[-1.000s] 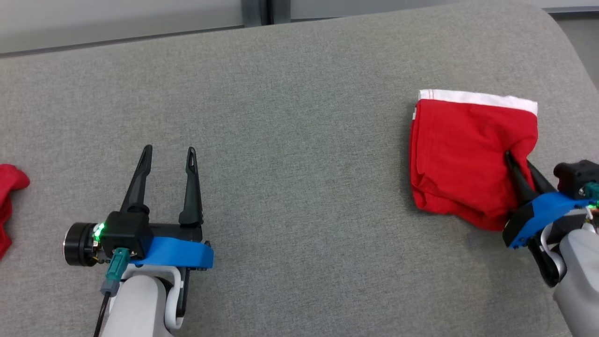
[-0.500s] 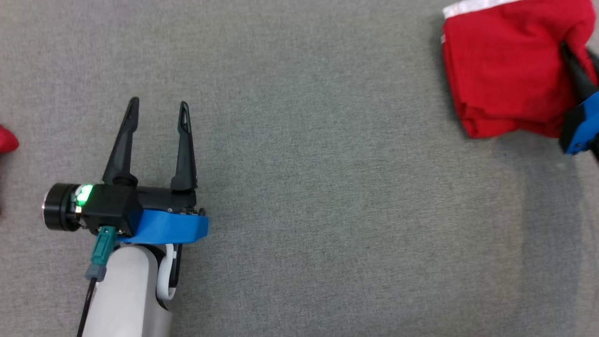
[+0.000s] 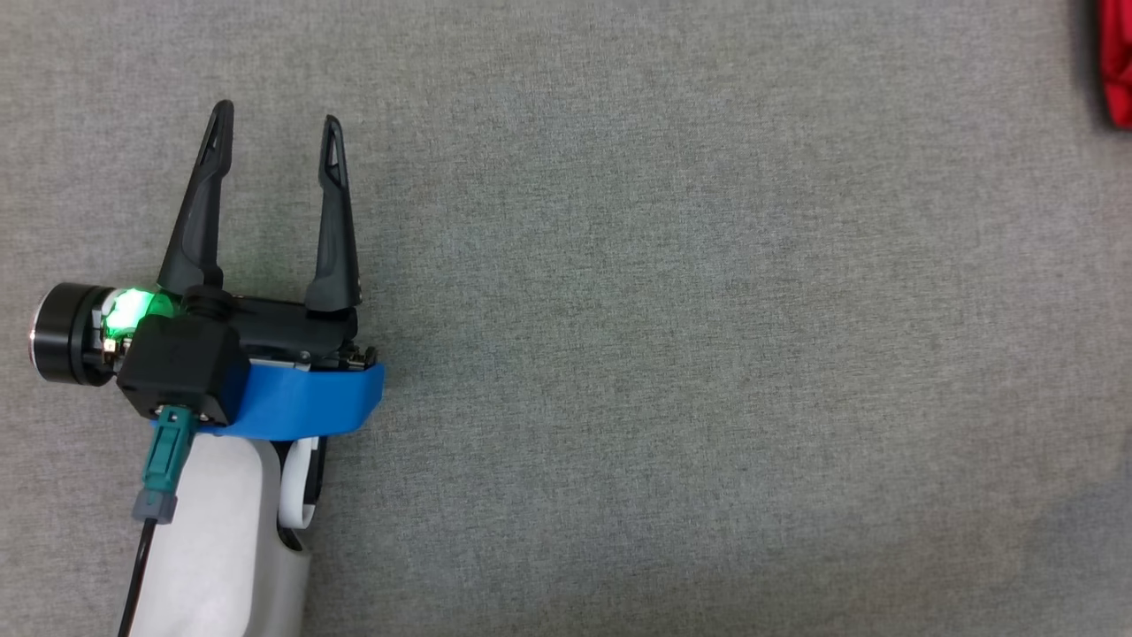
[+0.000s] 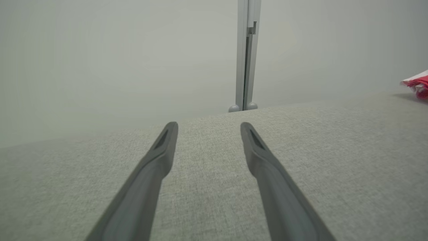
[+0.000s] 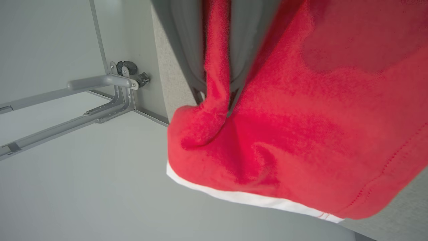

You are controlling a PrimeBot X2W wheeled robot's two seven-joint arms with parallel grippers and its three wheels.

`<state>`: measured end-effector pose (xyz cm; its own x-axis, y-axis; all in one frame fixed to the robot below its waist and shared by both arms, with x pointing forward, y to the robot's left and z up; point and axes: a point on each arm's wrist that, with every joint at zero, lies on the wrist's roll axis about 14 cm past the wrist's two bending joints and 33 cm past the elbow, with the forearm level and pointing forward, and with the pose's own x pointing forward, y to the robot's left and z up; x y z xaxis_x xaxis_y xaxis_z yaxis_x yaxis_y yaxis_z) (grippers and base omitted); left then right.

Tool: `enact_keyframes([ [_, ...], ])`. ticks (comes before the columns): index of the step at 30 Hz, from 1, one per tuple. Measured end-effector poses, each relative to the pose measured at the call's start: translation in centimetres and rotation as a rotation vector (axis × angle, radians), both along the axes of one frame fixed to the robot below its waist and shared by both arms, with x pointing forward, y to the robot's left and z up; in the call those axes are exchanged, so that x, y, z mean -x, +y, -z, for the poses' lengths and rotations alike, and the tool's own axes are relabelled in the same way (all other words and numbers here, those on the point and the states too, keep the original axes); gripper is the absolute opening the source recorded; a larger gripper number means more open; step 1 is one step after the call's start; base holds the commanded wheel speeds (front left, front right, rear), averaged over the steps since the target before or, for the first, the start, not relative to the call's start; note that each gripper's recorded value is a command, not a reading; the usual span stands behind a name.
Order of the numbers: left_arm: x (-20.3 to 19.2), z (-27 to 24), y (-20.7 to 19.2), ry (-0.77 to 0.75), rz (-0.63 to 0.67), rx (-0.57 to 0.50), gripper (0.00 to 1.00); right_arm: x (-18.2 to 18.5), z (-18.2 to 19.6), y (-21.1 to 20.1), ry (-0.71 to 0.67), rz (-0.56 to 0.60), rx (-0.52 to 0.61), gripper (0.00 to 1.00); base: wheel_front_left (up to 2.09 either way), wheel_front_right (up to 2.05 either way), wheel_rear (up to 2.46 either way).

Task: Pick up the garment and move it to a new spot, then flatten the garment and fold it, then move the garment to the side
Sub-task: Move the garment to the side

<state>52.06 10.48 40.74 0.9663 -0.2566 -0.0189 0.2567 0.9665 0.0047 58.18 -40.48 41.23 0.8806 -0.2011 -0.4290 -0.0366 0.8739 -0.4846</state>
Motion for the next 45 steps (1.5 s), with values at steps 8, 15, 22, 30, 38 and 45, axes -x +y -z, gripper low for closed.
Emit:
enact_keyframes([
  [8, -0.3, -0.1, -0.1, -0.007, 0.005, -0.007, 1.00, -1.1, -0.4, -1.1, 0.008, 0.032, 0.026, 1.00, 0.00, 0.00, 0.00],
  [15, 0.2, -1.3, 0.4, -0.023, -0.011, -0.014, 1.00, -1.6, -2.9, -1.7, -0.078, 0.050, 0.028, 1.00, 0.00, 0.00, 0.00],
  [22, 1.6, -2.8, 1.4, -0.028, -0.043, -0.007, 1.00, -2.6, -7.4, 1.1, -0.248, 0.005, -0.051, 1.00, 0.00, 0.00, 0.00],
  [30, 4.5, -5.4, 3.2, -0.043, -0.104, 0.007, 1.00, -1.4, -13.3, 7.7, -0.458, -0.129, -0.206, 1.00, 0.00, 0.00, 0.00],
  [38, 8.0, -7.6, 4.7, -0.055, -0.157, 0.026, 1.00, 3.4, -14.7, 15.2, -0.531, -0.273, -0.333, 1.00, 0.00, 0.00, 0.00],
  [45, 10.7, -8.4, 5.6, -0.057, -0.190, 0.044, 1.00, 7.2, -15.6, 19.5, -0.559, -0.362, -0.391, 1.00, 0.00, 0.00, 0.00],
])
